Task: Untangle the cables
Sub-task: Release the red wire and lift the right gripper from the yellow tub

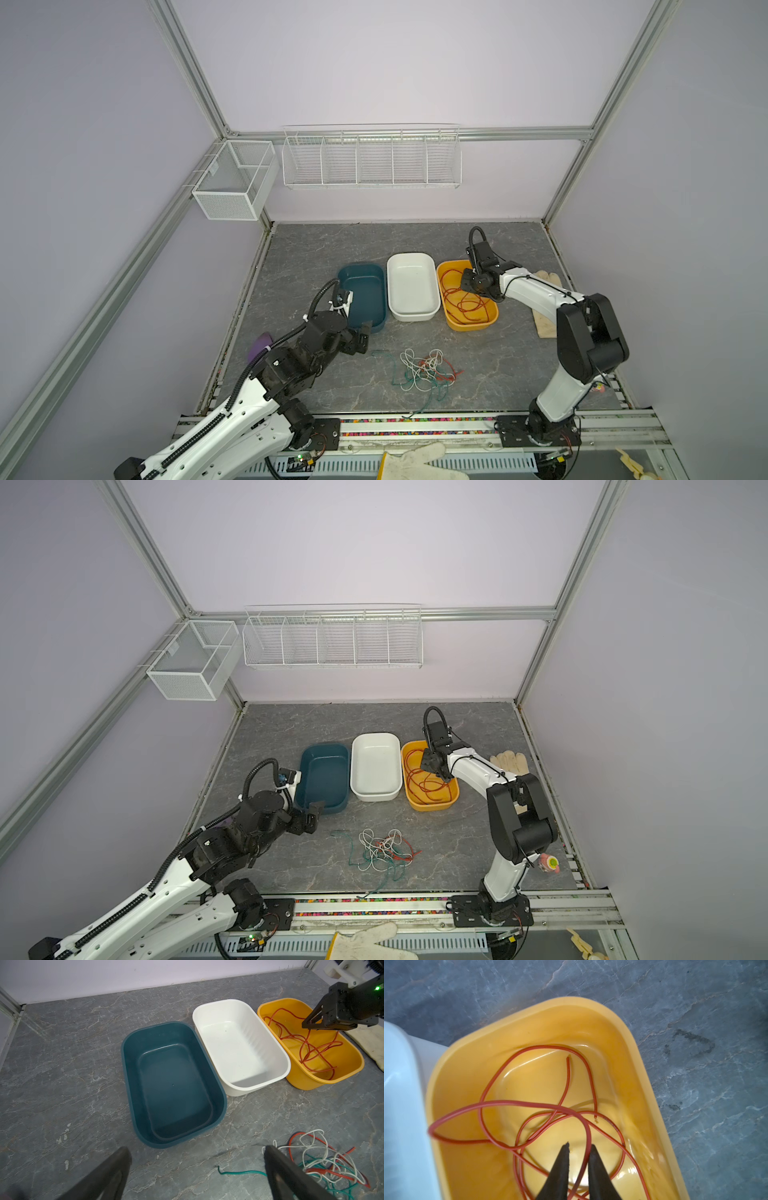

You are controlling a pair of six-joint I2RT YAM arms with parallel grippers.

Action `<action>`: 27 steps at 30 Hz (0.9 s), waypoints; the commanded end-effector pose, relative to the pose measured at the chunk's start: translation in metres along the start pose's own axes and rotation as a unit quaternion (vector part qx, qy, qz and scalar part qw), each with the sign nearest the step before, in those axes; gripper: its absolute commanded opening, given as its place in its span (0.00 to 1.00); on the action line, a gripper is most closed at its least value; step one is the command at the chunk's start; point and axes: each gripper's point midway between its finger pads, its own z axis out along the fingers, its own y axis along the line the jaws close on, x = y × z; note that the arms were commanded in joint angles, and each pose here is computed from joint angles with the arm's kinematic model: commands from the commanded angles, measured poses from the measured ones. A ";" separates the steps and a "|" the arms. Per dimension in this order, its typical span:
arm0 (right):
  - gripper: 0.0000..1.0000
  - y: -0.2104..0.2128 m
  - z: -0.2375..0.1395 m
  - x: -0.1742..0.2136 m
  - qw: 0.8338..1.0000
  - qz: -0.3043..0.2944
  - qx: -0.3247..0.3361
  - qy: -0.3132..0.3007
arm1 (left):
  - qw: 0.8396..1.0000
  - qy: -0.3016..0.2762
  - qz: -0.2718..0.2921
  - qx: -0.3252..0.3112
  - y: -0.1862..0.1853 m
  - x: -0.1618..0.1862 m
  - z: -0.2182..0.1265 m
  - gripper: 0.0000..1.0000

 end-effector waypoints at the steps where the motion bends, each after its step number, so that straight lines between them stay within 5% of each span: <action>1: 0.30 0.008 -0.023 -0.009 1.000 -0.010 -0.013 -0.015 | 1.000 0.002 0.006 0.001 0.000 0.002 0.002 0.99; 12: 0.44 0.019 -0.063 -0.018 0.998 -0.023 -0.043 -0.042 | 1.000 0.009 0.007 0.001 -0.001 0.004 0.004 0.99; 17: 0.63 0.040 -0.089 -0.010 0.992 -0.052 -0.104 -0.043 | 1.000 0.015 0.008 0.006 -0.003 0.005 0.005 0.99; 21: 0.70 0.070 -0.111 0.013 0.976 -0.096 -0.195 -0.019 | 0.999 0.024 0.013 0.030 -0.012 0.007 0.005 0.99; 27: 0.74 0.102 -0.151 0.070 0.930 -0.176 -0.324 0.019 | 0.996 0.039 0.015 0.078 -0.029 0.010 0.003 0.99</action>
